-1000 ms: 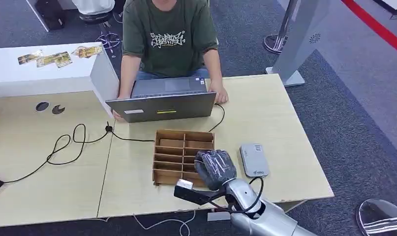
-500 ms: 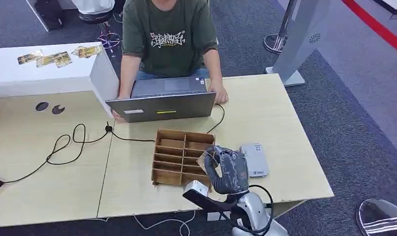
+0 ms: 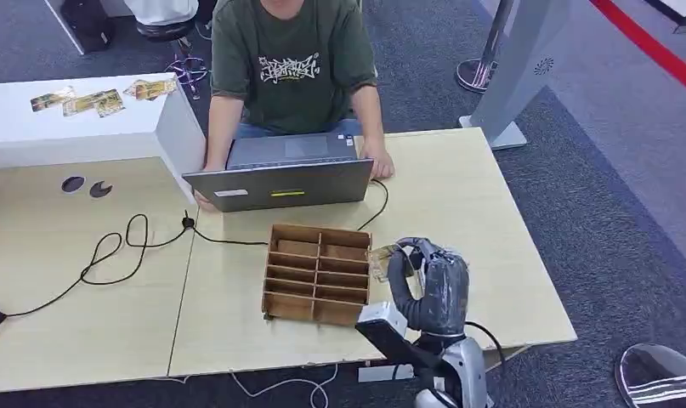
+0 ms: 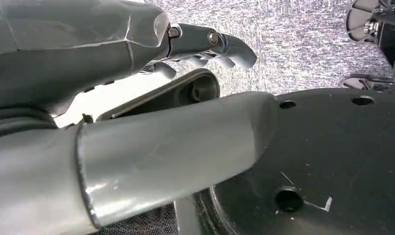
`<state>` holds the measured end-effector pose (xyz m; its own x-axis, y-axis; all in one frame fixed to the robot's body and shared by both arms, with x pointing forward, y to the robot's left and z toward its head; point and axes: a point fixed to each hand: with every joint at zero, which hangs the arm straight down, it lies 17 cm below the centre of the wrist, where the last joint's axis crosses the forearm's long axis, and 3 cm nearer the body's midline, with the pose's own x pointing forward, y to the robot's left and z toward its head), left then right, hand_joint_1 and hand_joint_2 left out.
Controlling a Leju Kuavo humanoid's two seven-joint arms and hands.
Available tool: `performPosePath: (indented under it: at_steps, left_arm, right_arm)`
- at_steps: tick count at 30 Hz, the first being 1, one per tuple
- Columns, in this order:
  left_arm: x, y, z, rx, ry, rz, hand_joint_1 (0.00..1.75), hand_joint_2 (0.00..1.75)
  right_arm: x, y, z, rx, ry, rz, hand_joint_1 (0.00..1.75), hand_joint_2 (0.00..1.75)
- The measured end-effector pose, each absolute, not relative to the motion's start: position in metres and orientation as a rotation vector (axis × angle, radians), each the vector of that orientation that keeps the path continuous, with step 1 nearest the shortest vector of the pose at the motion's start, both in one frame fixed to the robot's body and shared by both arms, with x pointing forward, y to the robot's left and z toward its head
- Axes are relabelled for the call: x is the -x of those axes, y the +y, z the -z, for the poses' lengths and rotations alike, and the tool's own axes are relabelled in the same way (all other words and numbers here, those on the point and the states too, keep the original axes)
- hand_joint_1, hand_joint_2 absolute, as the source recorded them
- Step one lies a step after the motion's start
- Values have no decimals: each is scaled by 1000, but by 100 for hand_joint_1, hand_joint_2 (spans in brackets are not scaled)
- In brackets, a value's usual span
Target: Pass the card to the sensor for recognition and then transmit it.
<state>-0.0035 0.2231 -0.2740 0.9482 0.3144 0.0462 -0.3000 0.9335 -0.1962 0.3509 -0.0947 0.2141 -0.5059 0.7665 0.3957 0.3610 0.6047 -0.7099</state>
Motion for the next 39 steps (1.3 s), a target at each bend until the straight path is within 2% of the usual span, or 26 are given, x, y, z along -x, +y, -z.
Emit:
performPosePath:
  at_steps: [21,28,39]
  left_arm:
    - [3,215,274,186,-73,-340,0,0]
    - [2,212,273,197,-75,-320,0,0]
    - [-2,225,274,196,-78,-242,0,0]
  right_arm:
    - [-351,-209,-231,1071,-1969,-345,175,175]
    - [-359,-222,-241,1144,-1973,-333,175,175]
    - [-398,-218,-301,1313,-2112,-373,175,175]
